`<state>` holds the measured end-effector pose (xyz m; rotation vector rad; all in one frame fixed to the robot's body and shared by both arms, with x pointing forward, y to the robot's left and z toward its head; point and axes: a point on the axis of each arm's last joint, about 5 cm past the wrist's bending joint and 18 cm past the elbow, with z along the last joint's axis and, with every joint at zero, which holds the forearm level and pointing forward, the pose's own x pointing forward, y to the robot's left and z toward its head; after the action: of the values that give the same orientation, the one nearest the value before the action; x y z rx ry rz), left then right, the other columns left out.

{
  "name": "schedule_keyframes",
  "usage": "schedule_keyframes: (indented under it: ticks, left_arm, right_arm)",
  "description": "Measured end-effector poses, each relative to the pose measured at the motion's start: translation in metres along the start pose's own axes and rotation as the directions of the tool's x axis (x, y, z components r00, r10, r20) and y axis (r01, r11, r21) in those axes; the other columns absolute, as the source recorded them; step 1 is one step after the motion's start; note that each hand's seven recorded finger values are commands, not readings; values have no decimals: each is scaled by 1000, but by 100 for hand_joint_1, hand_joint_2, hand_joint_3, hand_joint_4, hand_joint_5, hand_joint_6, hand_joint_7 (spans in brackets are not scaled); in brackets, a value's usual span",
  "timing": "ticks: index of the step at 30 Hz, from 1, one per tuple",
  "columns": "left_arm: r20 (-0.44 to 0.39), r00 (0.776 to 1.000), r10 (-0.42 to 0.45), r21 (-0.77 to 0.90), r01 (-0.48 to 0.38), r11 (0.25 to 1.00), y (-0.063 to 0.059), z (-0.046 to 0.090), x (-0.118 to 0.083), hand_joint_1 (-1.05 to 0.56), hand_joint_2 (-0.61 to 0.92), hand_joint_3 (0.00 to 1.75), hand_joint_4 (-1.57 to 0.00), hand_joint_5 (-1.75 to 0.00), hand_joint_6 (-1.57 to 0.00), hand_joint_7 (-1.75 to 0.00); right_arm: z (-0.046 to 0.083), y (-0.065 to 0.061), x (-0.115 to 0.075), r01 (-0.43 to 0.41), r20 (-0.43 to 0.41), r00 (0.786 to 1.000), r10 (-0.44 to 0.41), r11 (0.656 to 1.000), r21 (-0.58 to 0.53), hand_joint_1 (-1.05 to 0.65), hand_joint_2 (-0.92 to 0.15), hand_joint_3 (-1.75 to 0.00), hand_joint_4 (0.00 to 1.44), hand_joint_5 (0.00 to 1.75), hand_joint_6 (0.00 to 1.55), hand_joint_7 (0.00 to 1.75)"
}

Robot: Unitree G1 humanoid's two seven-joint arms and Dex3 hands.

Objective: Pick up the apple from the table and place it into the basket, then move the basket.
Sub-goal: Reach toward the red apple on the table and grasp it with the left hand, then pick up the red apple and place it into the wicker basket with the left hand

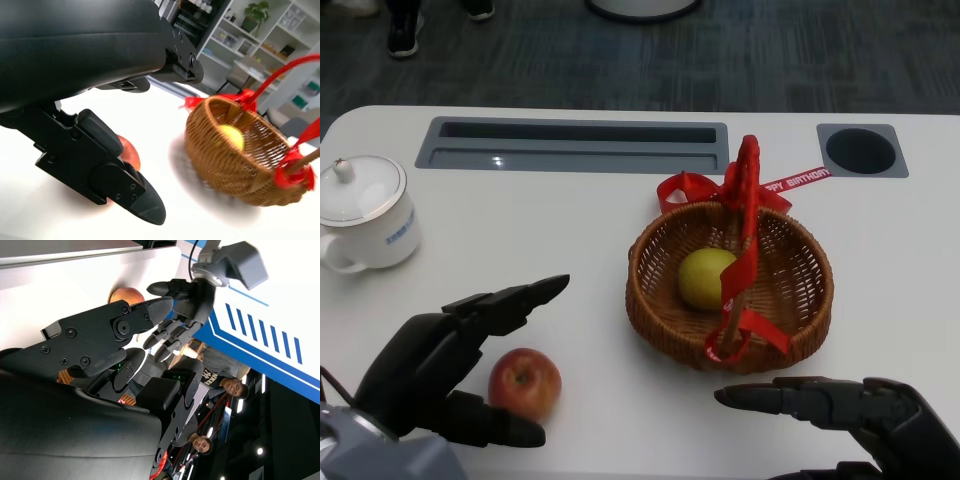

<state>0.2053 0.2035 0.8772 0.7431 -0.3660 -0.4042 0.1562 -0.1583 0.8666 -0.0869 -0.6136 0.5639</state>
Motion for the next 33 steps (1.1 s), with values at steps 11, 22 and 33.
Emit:
schedule_keyframes:
  ticks: [11, 22, 33]
  left_arm:
    - [-109, 992, -59, 20, 62, 998, -23, -28, 19, -66, 61, 0, -39, -2, -36, -1]
    - [-160, 984, -81, -5, 82, 997, -28, -37, 21, -64, 62, 0, -42, -1, -37, -1]
    - [-147, 989, -2, -125, -16, 992, -41, -32, 21, -21, 69, 1, -111, -10, -94, -8]
  right_arm:
    - [0, 0, 0, 2, 2, 1000, -2, 1000, -3, -45, -81, 0, 86, 0, 79, 0]
    - [2, -1, 1, 2, 13, 1000, -2, 1000, -7, -45, -82, 0, 88, 1, 79, 0]
    - [3, -2, 1, -3, 15, 1000, 3, 1000, -12, -45, -81, 0, 86, 0, 79, 0]
